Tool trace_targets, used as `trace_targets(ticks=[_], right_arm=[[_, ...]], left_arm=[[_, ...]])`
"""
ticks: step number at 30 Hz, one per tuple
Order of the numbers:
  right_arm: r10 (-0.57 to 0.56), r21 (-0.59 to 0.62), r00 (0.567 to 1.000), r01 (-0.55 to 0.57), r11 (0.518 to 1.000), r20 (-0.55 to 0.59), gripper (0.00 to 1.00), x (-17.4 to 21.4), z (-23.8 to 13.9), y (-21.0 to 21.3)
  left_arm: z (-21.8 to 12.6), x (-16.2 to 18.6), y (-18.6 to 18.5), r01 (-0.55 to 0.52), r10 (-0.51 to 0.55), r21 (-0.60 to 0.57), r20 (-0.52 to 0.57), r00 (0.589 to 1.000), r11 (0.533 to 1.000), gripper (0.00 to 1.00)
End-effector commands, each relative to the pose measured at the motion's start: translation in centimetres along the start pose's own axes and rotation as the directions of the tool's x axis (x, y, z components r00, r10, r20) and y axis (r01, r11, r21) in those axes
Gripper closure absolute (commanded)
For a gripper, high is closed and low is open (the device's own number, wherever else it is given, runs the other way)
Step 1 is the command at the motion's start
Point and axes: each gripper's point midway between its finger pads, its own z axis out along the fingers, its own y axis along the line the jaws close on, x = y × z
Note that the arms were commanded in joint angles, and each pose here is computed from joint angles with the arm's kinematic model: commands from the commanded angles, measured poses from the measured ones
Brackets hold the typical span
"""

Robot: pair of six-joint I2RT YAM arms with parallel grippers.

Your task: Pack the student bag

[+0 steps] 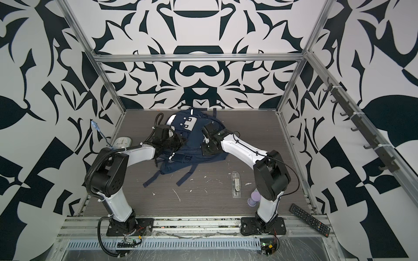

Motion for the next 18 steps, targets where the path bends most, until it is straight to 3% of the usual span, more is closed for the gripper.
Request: trace_targets(ticks=[1, 9, 18], right_arm=[[-0.013, -0.019, 0.999, 0.013, 1.0, -0.033, 1.0, 1.4, -0.2, 0.8], [0.032, -0.116, 0.999, -0.035, 0.993, -0.026, 1.0, 1.1, 1.7, 3.3], [0.069, -0.186, 0.997, -0.059, 0.981, 0.046, 1.0, -3.0, 2.3, 6.5]], left_arm=[[0.5, -0.2, -2.1, 0.017, -0.02, 0.055, 0.046, 0.999, 0.998, 1.0], [0.5, -0.3, -2.5, 0.024, -0.029, 0.062, 0.067, 0.997, 0.998, 1.0], [0.4, 0.3, -1.7, 0.027, -0.03, 0.047, 0.066, 0.997, 0.999, 1.0]])
